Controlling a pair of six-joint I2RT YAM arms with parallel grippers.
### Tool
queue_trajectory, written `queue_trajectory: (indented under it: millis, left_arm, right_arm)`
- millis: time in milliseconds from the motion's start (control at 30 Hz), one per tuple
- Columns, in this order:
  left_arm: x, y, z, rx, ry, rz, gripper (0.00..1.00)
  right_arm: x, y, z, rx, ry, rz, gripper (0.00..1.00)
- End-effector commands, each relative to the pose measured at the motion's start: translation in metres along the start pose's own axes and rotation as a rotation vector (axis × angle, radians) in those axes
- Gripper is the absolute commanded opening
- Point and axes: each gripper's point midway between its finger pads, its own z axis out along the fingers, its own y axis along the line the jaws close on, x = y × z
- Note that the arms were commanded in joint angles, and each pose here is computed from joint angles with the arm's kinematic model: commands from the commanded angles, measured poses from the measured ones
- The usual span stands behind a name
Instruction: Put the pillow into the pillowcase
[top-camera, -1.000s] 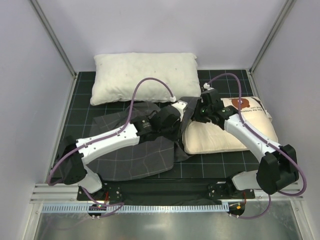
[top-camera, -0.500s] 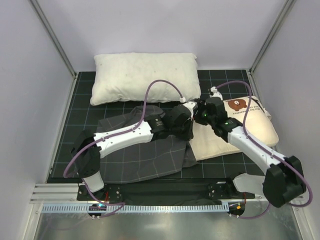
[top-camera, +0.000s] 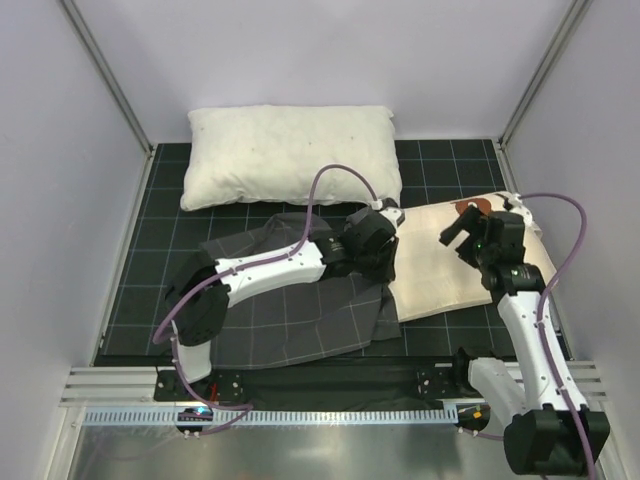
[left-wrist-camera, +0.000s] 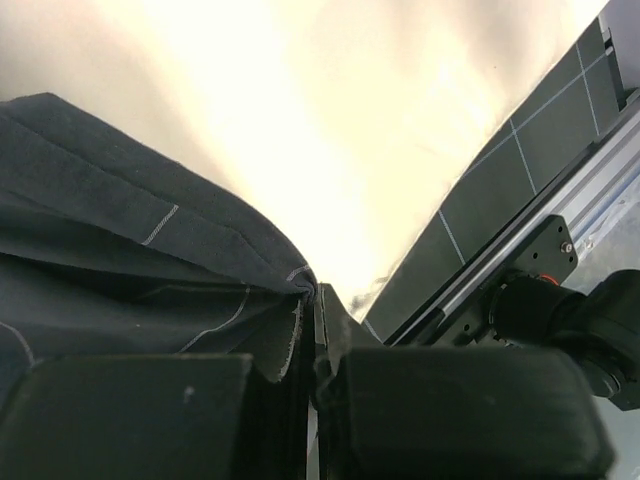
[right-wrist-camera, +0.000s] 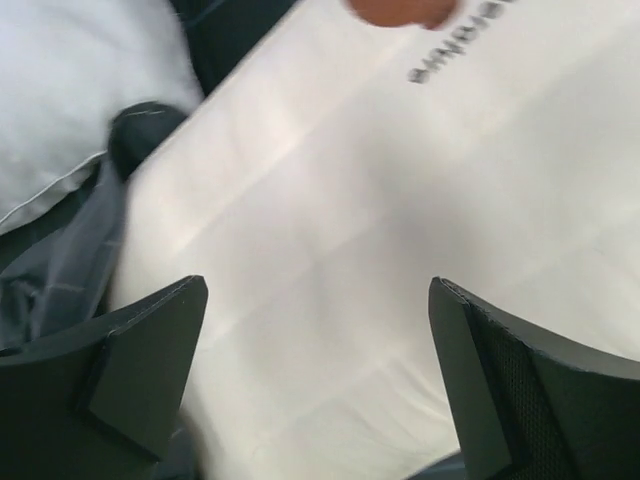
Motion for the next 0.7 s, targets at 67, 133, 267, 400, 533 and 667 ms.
queue_trajectory:
  millis: [67, 133, 267, 400, 533, 667]
  left_arm:
    - [-0.016, -0.028, 0.007, 0.078, -0.044, 0.001, 0.02]
    - [-0.014, -0.029, 0.013, 0.071, -0.039, 0.010, 0.02]
    - [-0.015, -0.028, 0.024, 0.056, -0.041, 0.025, 0.02]
    - [-0.009, -0.014, 0.042, 0.030, -0.011, 0.015, 0.01]
    - [-0.014, 0.020, 0.052, 0.024, 0.010, -0.071, 0.00]
    - [-0.017, 0.060, 0.030, -0.095, -0.019, -0.039, 0.00]
  right_arm:
    - [0.001, -0.082, -0.021, 0.356, -0.051, 0.094, 1.00]
    - [0.006, -0.095, -0.019, 0.410, -0.027, 0.133, 1.00]
    - [0.048, -0.108, 0.004, 0.458, 0.126, 0.215, 1.00]
    - [0.077, -0.098, 0.028, 0.337, 0.177, 0.275, 0.78]
    - [0.097, -0.077, 0.034, 0.255, 0.221, 0.227, 0.04]
    - [0.118, -0.024, 0.012, 0.136, 0.258, 0.066, 0.04]
